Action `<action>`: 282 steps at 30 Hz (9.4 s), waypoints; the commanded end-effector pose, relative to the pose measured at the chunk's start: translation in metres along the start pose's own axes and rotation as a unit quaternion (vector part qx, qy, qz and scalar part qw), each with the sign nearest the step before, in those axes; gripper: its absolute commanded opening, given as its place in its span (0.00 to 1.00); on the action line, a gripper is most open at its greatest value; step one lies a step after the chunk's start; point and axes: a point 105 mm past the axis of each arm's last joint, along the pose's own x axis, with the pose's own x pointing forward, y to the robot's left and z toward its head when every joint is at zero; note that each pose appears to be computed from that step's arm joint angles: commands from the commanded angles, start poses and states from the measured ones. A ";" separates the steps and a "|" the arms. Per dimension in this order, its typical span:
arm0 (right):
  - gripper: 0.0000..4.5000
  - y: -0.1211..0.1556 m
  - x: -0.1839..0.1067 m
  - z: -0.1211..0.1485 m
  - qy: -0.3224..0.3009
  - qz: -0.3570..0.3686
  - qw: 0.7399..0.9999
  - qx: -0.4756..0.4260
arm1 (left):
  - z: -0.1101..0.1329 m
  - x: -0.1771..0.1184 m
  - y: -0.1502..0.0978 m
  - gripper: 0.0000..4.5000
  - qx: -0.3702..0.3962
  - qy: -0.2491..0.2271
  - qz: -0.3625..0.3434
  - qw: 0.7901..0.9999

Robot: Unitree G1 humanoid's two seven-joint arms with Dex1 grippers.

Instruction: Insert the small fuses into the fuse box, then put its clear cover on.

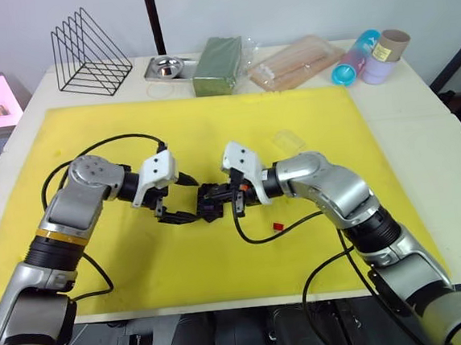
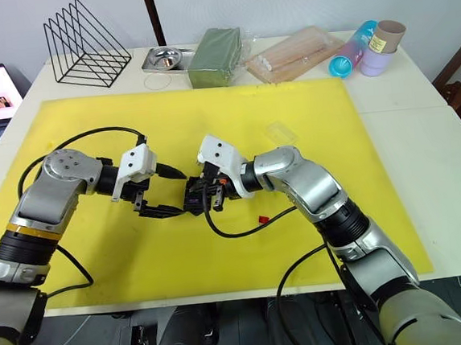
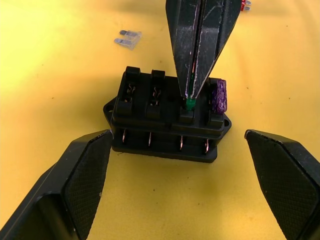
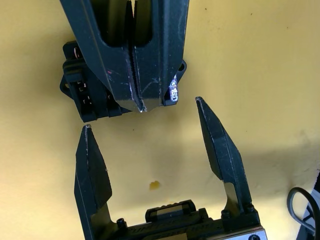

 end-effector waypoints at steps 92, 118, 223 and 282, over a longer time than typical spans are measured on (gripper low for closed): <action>0.99 0.018 -0.248 -0.051 0.148 -0.159 0.976 0.026 | -0.021 -0.127 -0.012 1.00 -0.078 0.038 0.057 0.995; 0.99 0.025 -0.206 -0.029 0.074 -0.142 0.984 0.073 | 0.001 -0.083 -0.016 1.00 -0.049 -0.020 -0.013 0.999; 0.25 0.023 -0.110 -0.097 0.002 -0.013 0.912 0.410 | 0.032 -0.038 -0.040 1.00 -0.008 -0.064 -0.042 0.997; 0.00 -0.015 -0.016 0.040 0.041 -0.002 0.998 -0.041 | 0.005 -0.029 -0.004 1.00 0.003 -0.046 0.035 0.998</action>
